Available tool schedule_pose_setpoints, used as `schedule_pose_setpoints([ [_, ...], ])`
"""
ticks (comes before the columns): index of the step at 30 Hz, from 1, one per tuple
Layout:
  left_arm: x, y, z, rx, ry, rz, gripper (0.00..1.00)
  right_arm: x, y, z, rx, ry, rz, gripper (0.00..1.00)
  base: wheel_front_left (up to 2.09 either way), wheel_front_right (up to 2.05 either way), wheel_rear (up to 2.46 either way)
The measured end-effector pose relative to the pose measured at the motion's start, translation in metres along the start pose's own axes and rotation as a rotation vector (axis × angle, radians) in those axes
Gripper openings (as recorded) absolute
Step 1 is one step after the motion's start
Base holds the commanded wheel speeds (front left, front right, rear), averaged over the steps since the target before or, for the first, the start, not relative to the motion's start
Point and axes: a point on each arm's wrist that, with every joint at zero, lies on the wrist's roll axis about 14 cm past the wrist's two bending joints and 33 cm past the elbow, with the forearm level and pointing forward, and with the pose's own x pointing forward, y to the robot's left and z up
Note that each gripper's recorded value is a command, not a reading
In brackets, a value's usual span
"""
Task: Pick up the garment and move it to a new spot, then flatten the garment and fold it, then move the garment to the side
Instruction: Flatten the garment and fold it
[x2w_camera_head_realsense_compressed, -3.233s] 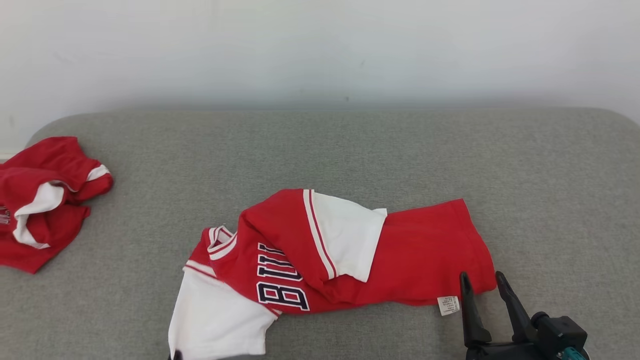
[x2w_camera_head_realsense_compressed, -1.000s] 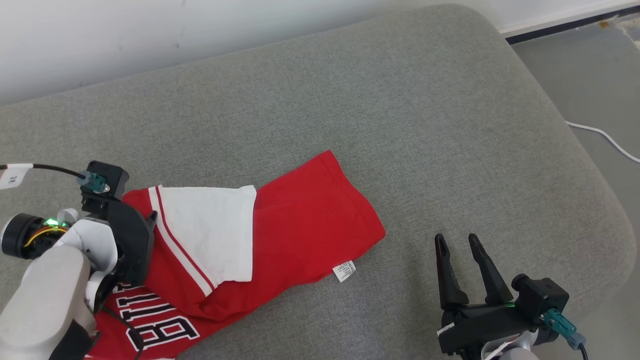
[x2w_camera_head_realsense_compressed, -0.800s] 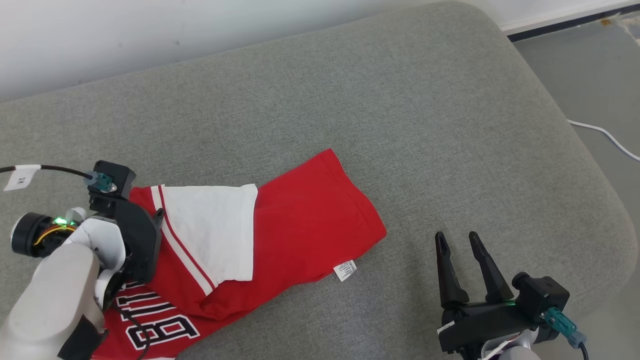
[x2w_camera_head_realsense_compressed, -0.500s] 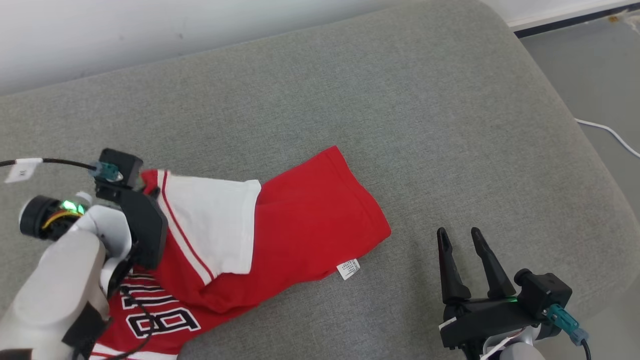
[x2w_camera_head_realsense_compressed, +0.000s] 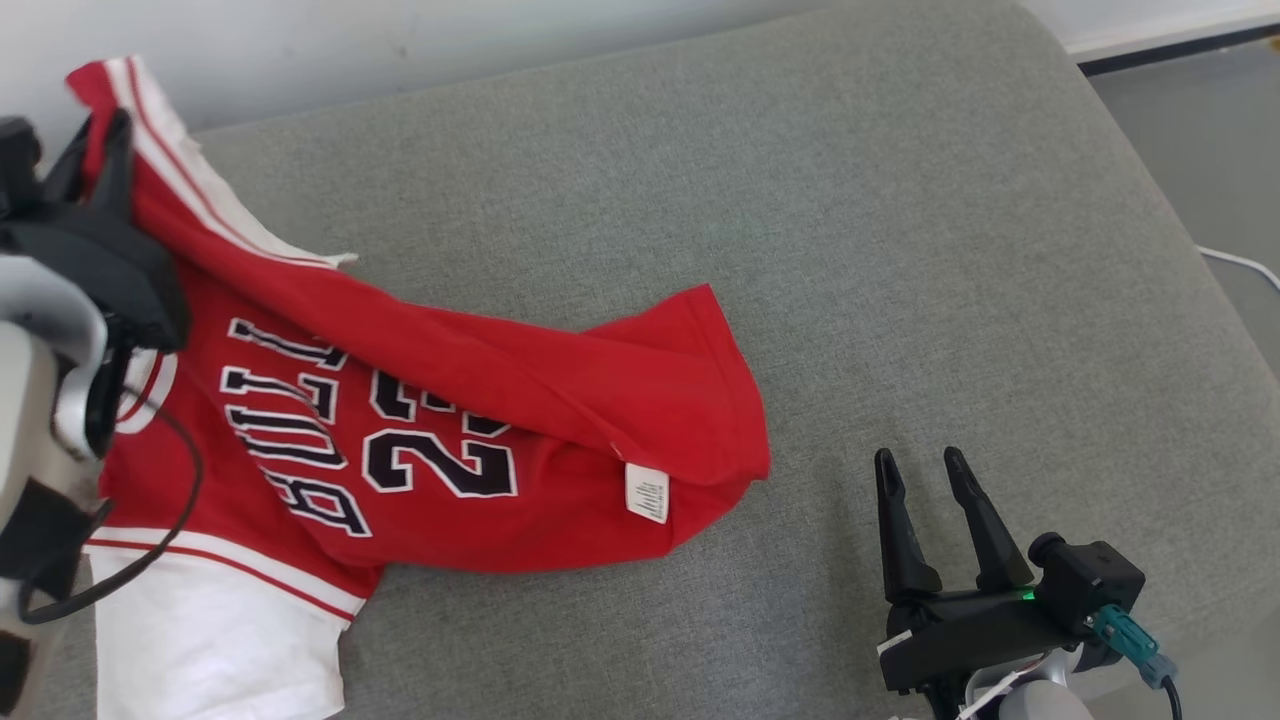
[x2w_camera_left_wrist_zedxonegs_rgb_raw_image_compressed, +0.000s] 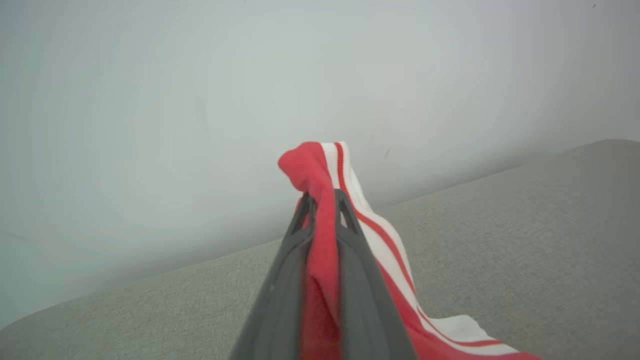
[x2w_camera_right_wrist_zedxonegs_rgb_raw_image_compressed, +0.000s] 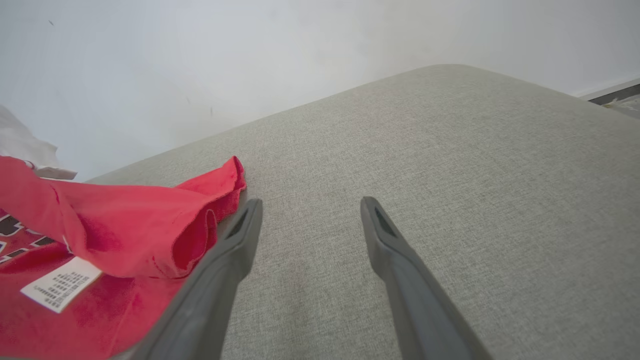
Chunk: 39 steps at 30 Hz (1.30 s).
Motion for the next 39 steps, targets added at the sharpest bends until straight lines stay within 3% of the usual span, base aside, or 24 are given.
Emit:
schedule_pose_setpoints([
  [1,0.000,0.006,-0.006,0.003,0.010,0.017,0.00,0.000,0.000,-0.001,-0.001,0.003,0.000,1.00,0.00,0.00,0.00],
  [2,0.000,0.011,-0.011,0.010,0.018,0.030,0.15,0.001,0.000,-0.002,-0.002,0.006,-0.001,1.00,0.00,0.00,0.00],
  [3,0.001,0.015,-0.016,0.013,0.025,0.043,0.40,0.001,0.000,-0.003,-0.003,0.009,-0.001,1.00,0.00,0.00,0.00],
  [4,0.001,0.016,-0.022,0.012,0.029,0.048,1.00,0.001,-0.002,-0.003,-0.004,0.011,-0.005,1.00,0.00,0.00,0.00],
  [10,0.003,0.009,-0.028,0.002,-0.023,0.050,1.00,0.001,-0.005,-0.005,-0.011,0.018,-0.014,1.00,0.00,0.00,0.00],
  [18,-0.019,0.010,0.027,-0.022,-0.212,0.062,1.00,-0.003,0.006,-0.001,-0.020,0.002,0.023,1.00,0.00,0.00,0.00],
  [24,-0.061,0.018,0.038,-0.025,-0.282,0.098,1.00,-0.007,0.020,-0.001,-0.015,-0.002,0.065,1.00,0.00,0.00,0.00],
  [39,-0.194,0.027,0.011,0.009,-0.319,0.287,1.00,-0.012,0.053,0.006,-0.017,-0.027,0.168,1.00,0.00,0.00,0.00],
])
